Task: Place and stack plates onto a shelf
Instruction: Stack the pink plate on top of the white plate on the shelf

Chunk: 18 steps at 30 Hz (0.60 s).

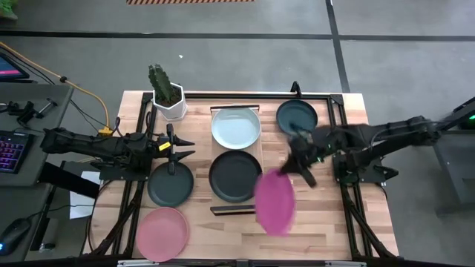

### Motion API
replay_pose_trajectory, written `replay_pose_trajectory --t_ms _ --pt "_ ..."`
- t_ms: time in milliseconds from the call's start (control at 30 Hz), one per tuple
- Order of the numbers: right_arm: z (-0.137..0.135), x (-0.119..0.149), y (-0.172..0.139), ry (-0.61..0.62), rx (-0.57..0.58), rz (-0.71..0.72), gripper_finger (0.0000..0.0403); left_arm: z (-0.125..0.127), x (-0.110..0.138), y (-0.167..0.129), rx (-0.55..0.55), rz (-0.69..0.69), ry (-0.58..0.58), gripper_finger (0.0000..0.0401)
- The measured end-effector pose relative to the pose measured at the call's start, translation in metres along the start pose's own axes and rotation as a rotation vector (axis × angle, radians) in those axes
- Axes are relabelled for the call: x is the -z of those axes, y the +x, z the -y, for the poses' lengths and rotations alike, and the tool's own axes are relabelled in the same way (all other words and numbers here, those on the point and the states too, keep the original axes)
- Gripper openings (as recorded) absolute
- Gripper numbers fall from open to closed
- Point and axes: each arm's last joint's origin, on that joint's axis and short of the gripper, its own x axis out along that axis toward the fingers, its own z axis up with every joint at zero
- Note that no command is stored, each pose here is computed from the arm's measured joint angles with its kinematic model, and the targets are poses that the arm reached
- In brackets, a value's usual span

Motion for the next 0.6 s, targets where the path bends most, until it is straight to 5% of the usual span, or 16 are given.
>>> replay_pose_trajectory --t_ms 200,600 --pt "0.028 -0.066 -0.007 0.066 0.444 0.212 0.0 0.0 0.0 0.0 0.0 0.003 -0.001 0.012" --pt "0.147 -0.12 0.022 0.277 0.646 -0.008 0.0 0.0 0.0 0.0 0.0 0.002 -0.001 0.012"
